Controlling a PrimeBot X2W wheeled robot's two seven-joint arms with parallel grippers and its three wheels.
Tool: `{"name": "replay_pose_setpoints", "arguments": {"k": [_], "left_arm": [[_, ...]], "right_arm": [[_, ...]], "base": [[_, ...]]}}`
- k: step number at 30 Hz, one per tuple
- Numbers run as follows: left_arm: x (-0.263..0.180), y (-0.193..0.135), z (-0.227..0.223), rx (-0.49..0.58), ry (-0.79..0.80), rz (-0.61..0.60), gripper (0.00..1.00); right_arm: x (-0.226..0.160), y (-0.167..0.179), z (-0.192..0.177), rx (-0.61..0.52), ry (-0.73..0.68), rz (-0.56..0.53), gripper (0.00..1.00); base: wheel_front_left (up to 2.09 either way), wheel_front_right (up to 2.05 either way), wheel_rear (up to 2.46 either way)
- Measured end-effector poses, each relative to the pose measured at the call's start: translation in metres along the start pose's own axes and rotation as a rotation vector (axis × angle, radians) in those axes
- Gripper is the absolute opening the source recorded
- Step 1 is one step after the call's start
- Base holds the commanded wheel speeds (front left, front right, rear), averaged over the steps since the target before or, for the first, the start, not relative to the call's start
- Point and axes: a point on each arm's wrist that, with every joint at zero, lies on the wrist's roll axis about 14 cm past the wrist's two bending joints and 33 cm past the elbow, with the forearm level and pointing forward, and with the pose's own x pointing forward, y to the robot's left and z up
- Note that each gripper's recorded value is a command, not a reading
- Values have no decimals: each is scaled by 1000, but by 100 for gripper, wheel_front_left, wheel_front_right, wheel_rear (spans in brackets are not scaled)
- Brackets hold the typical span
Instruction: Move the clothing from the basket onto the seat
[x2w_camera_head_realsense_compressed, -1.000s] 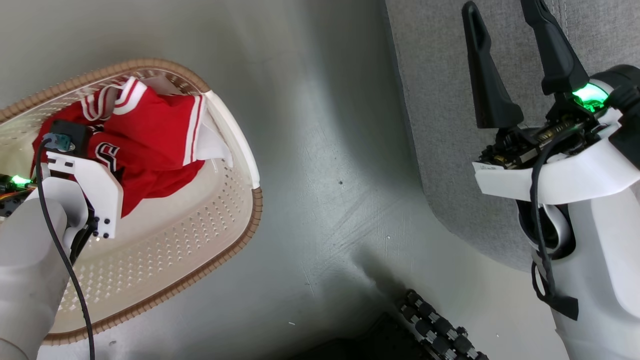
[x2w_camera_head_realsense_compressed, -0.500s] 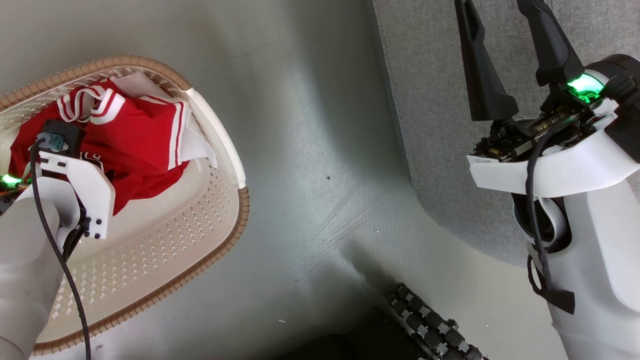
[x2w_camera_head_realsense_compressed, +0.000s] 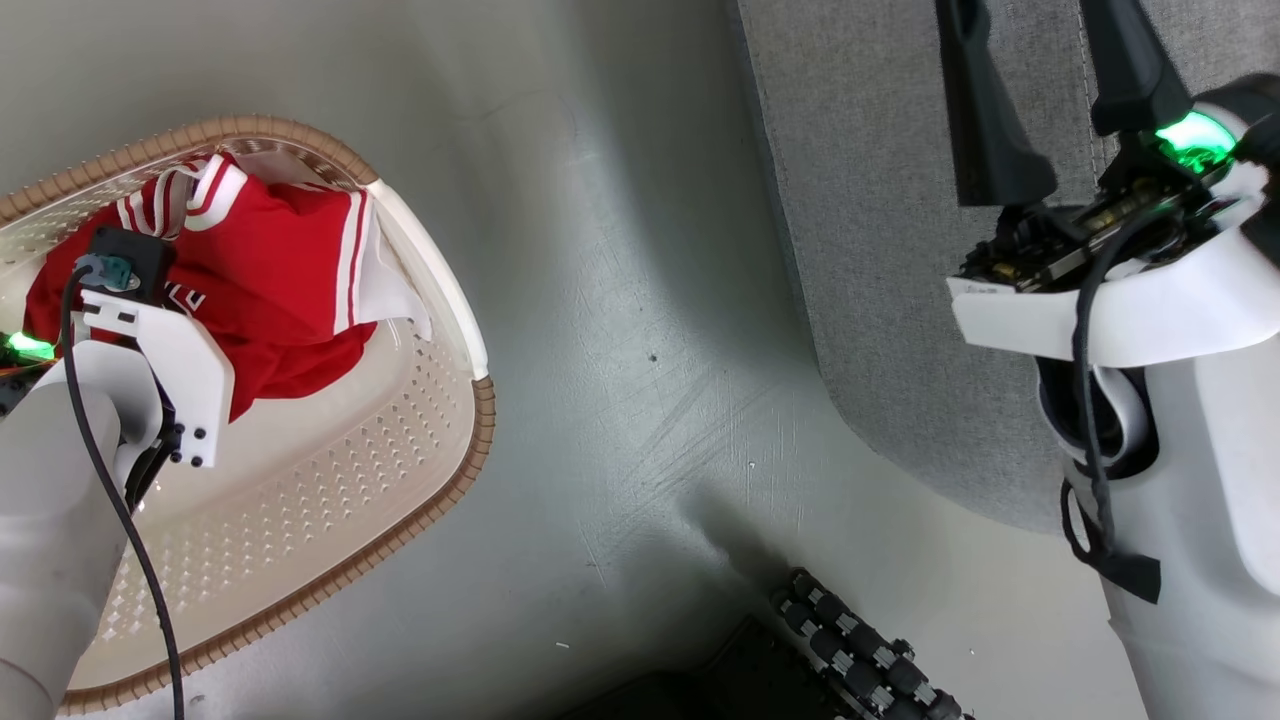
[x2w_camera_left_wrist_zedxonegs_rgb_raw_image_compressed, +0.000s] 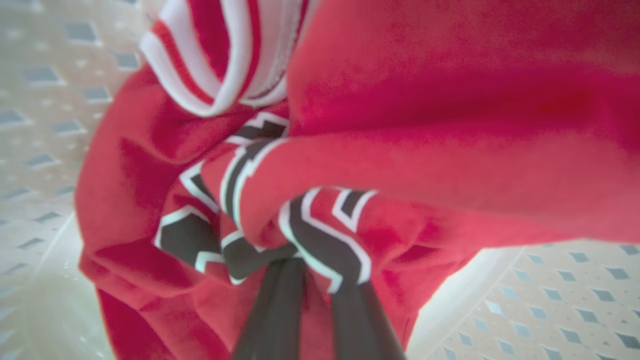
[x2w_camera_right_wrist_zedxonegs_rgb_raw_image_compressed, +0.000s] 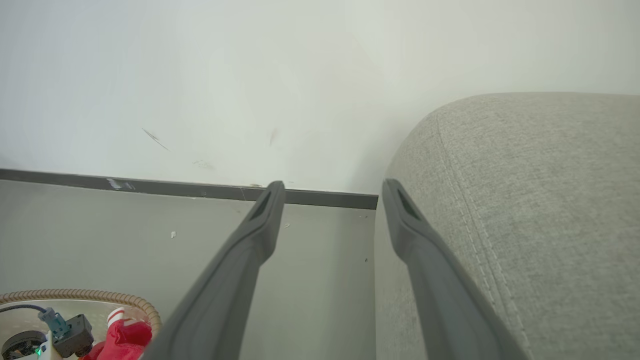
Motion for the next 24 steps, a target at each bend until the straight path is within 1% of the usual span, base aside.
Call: {"name": "replay_pose_setpoints", "arguments": {"k": [7,12,20,24], "left_arm": [[-3,-9,18,28,-51,-21,0],[-9,-10,25,55,-78,-26,0],[-22,-13,44,73,-146,-27,0],[-32,-17,59,59,-205,-30,0]], "right_arm": [[6,-6,19,-12,-54,-13,100],[7,-12,35,4,-98,-31,100],[10,-21,60,4,-163,-55,100],[8,-24,72,4,-190,-65,100]], "base": [[0,0,0],[0,0,0],[0,0,0],[0,0,0]]}}
